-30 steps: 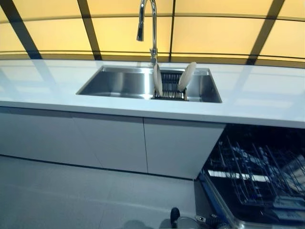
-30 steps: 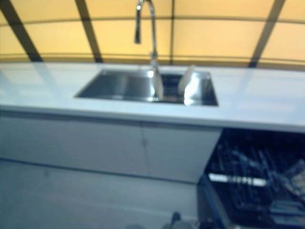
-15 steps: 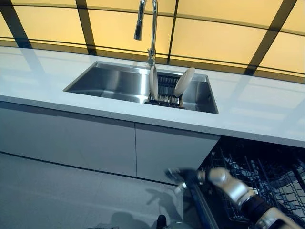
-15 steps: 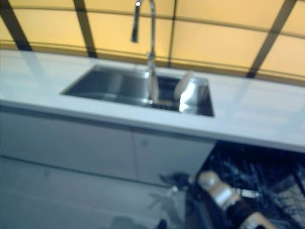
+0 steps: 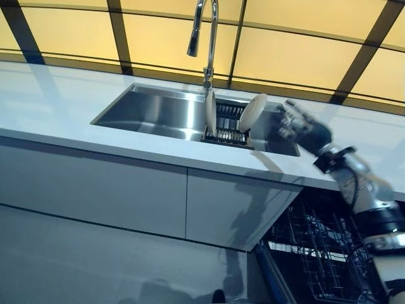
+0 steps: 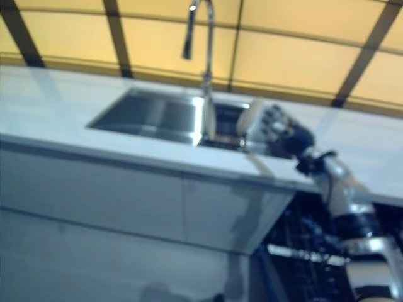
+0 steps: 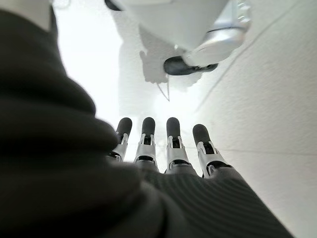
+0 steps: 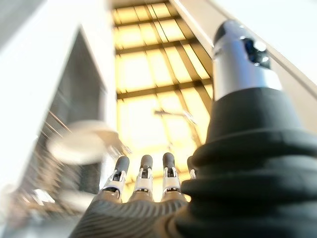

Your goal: Take plates into dishwasher

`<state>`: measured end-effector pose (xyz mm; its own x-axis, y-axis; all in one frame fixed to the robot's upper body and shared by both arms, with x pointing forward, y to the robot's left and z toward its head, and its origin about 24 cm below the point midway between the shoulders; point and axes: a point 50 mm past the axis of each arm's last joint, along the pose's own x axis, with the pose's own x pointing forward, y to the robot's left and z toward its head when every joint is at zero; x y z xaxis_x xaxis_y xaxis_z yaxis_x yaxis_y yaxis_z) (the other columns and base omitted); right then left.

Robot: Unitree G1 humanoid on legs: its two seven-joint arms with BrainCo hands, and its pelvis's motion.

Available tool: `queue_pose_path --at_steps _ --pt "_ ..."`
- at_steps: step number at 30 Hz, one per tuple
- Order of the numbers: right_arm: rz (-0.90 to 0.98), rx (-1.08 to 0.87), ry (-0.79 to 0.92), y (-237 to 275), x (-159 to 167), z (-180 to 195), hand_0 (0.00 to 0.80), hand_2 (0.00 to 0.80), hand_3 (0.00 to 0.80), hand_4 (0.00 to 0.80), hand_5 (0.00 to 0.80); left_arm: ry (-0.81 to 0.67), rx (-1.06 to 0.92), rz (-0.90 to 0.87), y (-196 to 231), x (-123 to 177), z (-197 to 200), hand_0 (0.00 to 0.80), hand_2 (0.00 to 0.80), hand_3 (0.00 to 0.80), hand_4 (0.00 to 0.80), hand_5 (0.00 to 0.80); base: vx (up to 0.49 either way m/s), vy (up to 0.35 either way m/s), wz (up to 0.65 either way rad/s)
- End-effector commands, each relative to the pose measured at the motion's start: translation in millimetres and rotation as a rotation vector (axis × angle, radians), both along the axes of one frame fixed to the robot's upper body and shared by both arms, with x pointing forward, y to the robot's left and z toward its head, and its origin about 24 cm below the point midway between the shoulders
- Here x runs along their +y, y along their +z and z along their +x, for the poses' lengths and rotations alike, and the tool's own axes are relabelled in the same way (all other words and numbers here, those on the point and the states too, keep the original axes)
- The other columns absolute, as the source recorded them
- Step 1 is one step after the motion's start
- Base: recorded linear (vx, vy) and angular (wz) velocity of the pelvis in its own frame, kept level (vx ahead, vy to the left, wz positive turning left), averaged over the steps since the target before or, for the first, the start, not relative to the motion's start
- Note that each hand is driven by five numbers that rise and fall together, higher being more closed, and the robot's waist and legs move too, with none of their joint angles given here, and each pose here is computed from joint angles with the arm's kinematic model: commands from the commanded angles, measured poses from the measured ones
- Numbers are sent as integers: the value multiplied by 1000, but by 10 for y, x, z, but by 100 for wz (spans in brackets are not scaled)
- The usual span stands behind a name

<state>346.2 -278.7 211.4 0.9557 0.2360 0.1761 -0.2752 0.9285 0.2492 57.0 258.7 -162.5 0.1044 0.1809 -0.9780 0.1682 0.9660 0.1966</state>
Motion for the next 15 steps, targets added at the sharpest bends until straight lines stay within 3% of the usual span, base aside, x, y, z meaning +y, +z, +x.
queue_pose_path --at_steps 1,3,6,8,15 --pt "93 -212 -215 733 -262 46 0 0 0 0 0 143 -3 57 28 124 -41 0 0 0 0 0 201 -338 -10" --pt "89 -232 -316 790 -313 59 0 0 0 0 0 174 -1 61 16 125 -149 0 0 0 0 0 163 -237 -12" --pt "120 -226 -464 876 -295 119 0 0 0 0 0 189 25 33 25 170 -250 0 0 0 0 0 371 81 -69" --pt "43 -257 -532 982 -274 145 0 0 0 0 0 164 10 22 32 175 -198 0 0 0 0 0 425 145 -53" --pt "-104 -102 -491 980 -493 139 0 0 0 0 0 171 -76 70 57 129 145 0 0 0 0 0 297 122 -34"
